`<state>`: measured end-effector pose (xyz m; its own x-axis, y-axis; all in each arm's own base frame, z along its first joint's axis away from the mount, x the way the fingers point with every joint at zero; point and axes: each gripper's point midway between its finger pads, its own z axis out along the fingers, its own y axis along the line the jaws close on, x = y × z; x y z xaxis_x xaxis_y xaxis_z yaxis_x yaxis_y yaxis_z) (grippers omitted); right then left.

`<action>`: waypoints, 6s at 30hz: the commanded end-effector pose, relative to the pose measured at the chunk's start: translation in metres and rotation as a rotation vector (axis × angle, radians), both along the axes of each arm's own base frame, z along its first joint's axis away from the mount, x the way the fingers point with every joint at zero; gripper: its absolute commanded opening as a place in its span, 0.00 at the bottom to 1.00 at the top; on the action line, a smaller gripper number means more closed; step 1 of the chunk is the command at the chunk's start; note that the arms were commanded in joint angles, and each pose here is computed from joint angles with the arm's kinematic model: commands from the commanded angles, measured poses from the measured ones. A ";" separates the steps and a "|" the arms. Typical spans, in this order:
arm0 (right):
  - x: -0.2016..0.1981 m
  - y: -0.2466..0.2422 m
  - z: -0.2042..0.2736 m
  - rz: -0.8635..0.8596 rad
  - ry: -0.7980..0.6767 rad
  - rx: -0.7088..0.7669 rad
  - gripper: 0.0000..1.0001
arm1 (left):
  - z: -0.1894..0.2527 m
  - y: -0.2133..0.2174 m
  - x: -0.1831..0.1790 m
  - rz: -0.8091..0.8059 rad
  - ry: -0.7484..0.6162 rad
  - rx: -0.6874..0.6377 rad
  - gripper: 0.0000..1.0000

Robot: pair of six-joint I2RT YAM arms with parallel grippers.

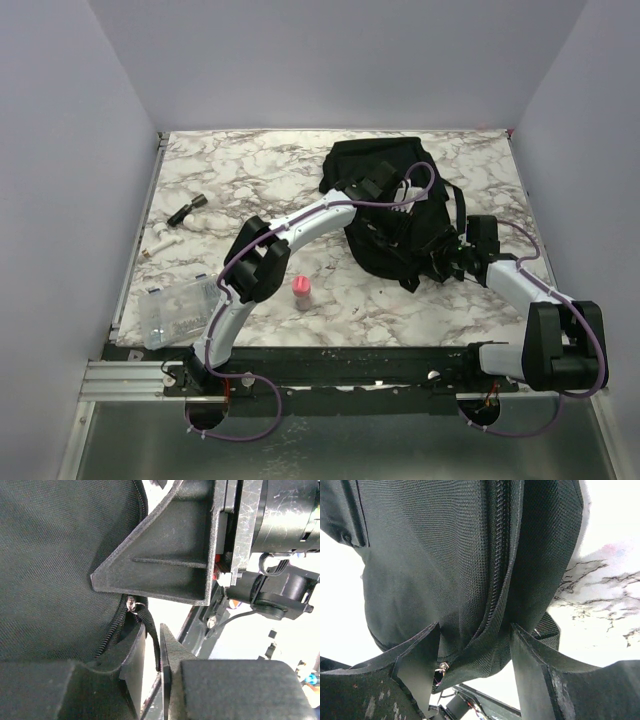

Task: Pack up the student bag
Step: Zip the student bag at the center of the board, then unzip the student bag at the center of the board.

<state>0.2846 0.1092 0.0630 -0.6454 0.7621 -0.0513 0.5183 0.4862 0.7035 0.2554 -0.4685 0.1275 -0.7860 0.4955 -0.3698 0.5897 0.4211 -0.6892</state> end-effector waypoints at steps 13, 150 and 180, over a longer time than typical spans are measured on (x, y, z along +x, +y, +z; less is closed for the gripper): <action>-0.006 -0.011 -0.020 -0.109 0.082 -0.012 0.37 | 0.026 0.007 0.003 0.045 -0.059 -0.019 0.00; 0.148 -0.015 0.046 0.264 -0.209 -0.379 0.39 | -0.036 0.128 0.016 0.417 0.063 0.006 0.49; 0.087 0.188 0.072 0.526 -0.409 0.012 0.01 | -0.055 0.126 0.032 0.545 0.029 0.002 0.00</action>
<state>0.3894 0.2471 0.1110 -0.8317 0.2577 -0.4919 -0.0801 0.8209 0.5654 0.2740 -0.3376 0.0634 -0.9585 0.0753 -0.2749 0.2542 0.6620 -0.7051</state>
